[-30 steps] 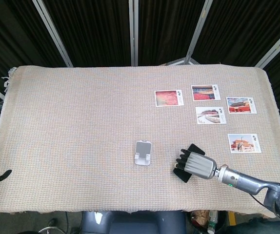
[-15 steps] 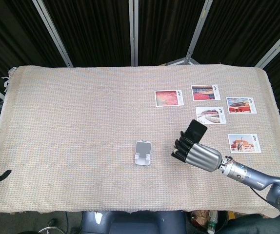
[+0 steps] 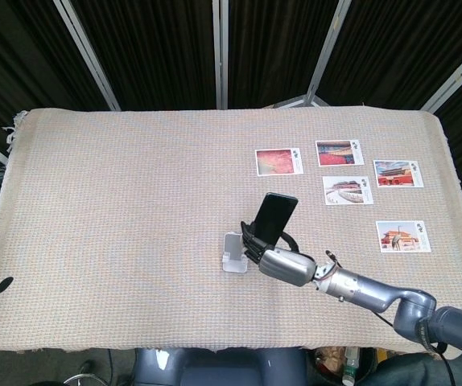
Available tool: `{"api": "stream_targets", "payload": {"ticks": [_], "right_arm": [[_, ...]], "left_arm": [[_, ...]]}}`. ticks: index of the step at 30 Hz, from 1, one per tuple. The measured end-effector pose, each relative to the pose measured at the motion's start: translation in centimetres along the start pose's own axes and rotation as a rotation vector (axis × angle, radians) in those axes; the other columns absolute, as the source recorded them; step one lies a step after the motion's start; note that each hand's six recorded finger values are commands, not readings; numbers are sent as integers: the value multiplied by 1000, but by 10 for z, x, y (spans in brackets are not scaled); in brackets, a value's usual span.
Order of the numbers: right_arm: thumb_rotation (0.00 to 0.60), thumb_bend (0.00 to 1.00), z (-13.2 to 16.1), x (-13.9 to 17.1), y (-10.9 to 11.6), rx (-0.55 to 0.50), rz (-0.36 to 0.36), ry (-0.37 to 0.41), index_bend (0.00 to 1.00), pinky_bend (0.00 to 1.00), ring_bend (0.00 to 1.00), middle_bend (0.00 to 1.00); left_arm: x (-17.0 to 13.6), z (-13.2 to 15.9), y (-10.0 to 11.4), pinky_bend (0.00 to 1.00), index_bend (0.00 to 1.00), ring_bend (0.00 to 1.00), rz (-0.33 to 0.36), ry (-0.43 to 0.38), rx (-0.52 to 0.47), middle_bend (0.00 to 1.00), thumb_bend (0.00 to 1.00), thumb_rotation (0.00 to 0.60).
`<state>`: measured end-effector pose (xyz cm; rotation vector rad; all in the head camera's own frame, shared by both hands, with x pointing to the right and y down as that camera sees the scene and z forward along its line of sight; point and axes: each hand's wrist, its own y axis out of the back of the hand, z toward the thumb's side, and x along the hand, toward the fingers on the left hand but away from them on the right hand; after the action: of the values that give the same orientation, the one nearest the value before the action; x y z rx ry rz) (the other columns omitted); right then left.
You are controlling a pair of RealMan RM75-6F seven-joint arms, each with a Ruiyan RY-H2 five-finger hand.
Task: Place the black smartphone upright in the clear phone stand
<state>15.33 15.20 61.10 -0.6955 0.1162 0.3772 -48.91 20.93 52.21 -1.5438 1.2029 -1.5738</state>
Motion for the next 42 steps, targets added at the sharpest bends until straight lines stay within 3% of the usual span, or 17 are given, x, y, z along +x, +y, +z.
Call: {"api": "stream_targets", "payload": {"ticks": [9,16,33,42], "right_arm": [[600,321,30,-39,22,31,-53,110,482,143,311,450],[600,323,41,-46,22,52,-46,125,483,100,306,450],[600,326,62,-51,7,136,91,141,495,71,302,446],[600,326,72,-47,12,130,109,144,462,59,287,420]], "left_arm": [[4,-9,-1,0,0,0,-9,27,-3,0,0,600],[6,-12,-2,0,0,0,-17,39,-4,0,0,600],[8,-13,-4,0,0,0,-25,40,-7,0,0,600],[8,-11,-7,0,0,0,-31,37,2,0,0,600]]}}
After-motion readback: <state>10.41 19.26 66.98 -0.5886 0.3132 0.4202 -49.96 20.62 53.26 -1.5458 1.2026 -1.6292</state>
